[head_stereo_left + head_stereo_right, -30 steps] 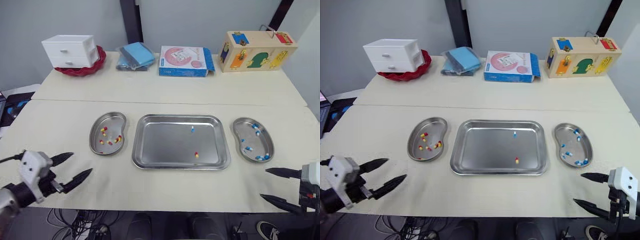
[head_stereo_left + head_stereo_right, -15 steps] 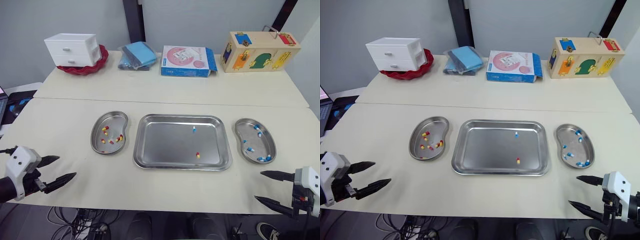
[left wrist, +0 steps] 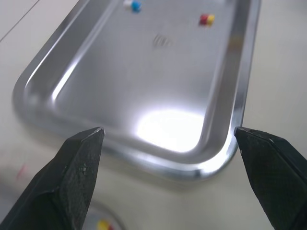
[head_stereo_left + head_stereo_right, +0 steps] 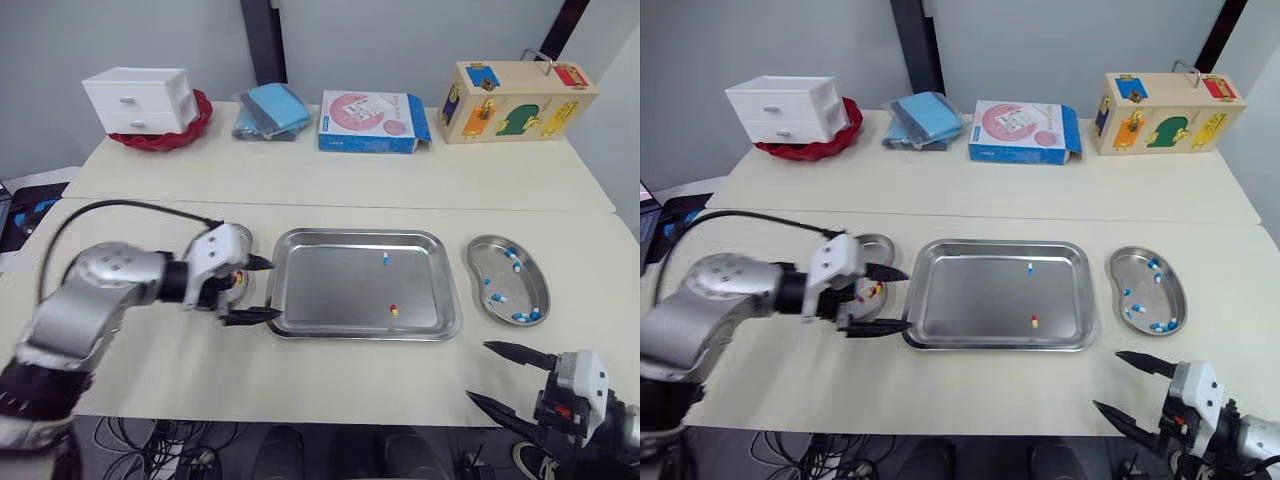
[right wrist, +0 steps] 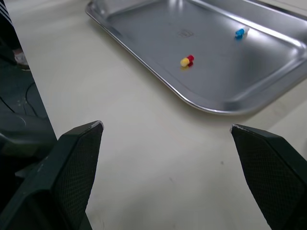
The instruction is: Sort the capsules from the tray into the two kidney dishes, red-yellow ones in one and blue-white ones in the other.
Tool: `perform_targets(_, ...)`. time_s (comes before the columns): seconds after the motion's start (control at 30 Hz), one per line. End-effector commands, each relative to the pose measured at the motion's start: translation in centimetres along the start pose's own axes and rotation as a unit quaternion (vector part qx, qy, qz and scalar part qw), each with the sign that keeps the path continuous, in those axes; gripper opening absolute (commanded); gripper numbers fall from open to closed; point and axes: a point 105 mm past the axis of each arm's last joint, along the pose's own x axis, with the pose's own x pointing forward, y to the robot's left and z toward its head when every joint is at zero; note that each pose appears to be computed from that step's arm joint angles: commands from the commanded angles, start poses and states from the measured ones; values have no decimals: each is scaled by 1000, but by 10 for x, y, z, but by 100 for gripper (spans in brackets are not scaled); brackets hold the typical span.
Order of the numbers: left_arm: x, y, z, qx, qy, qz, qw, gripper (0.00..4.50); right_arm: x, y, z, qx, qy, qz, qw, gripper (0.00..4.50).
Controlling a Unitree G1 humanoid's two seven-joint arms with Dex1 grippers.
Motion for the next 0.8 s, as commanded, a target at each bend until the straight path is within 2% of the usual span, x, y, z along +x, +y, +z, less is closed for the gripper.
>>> perform_targets(0.03,31,-4,13,27,6,-52,998,450,9,5,12,-27,-29,-6,999,448)
perform_targets(0.23,85,13,40,72,5,-67,995,450,19,11,15,-27,-45,-15,999,448)
perform_targets(0.4,118,18,38,99,18,-70,992,450,21,11,22,-27,-52,-34,998,448)
perform_targets(0.8,150,3,44,101,0,-116,988,450,32,15,49,-43,-100,-55,992,448)
